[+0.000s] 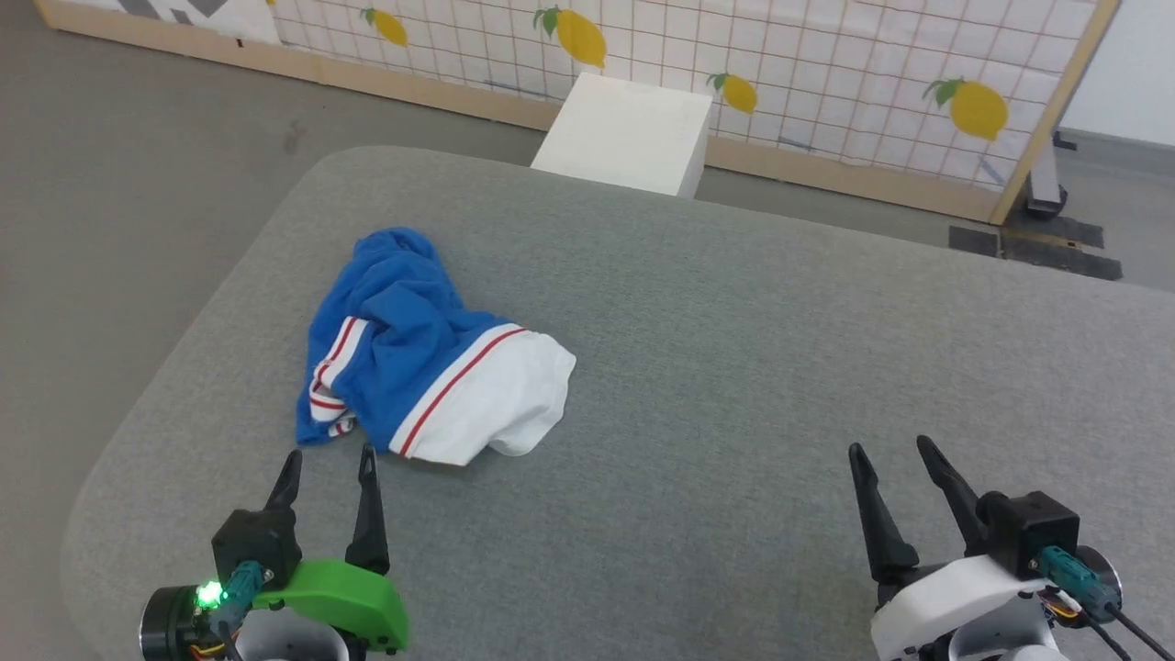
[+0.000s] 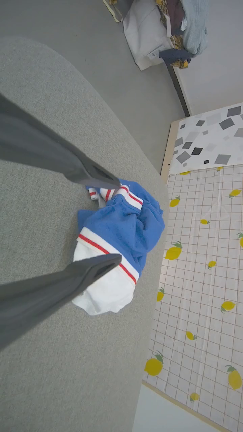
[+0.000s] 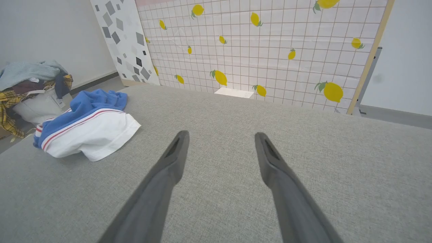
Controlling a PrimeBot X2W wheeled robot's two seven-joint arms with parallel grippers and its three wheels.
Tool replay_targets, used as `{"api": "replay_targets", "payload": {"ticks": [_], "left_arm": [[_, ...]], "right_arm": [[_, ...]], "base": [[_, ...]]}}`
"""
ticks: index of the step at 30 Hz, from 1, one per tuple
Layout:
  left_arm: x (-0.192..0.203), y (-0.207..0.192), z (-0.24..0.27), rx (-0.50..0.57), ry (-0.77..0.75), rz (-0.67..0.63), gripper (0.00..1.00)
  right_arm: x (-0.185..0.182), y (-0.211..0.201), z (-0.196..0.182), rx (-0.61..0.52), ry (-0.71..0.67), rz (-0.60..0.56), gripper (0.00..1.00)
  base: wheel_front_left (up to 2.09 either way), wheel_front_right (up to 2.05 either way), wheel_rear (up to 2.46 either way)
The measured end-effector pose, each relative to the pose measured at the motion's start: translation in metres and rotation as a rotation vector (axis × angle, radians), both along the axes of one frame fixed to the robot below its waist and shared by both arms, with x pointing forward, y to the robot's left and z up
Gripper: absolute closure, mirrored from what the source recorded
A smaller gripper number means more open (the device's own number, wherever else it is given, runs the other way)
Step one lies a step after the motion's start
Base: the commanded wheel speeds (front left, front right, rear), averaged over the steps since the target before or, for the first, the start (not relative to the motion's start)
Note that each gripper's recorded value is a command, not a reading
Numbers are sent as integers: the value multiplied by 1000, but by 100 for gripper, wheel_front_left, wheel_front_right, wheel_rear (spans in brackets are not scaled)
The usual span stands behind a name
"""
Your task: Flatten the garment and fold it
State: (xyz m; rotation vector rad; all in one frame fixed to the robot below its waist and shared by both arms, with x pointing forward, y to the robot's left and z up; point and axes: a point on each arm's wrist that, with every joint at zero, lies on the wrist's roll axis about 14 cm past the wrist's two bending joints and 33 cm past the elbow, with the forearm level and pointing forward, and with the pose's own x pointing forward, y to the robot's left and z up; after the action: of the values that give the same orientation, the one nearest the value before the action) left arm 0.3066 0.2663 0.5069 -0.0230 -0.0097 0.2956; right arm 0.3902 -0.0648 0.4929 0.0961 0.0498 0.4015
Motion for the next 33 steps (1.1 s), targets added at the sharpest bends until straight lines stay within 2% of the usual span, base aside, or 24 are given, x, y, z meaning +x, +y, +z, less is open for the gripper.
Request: {"api": "replay_targets", "payload": {"ticks": [28,33], "left_arm": [[-35,33,-3,-3,-26,140,0],[-32,37,-6,-41,-33,141,0]], "right_arm": [[0,40,-12,63,31,106,0],[1,44,-14,70,35,113,0]], "base": [[0,0,0],[0,0,0]]}}
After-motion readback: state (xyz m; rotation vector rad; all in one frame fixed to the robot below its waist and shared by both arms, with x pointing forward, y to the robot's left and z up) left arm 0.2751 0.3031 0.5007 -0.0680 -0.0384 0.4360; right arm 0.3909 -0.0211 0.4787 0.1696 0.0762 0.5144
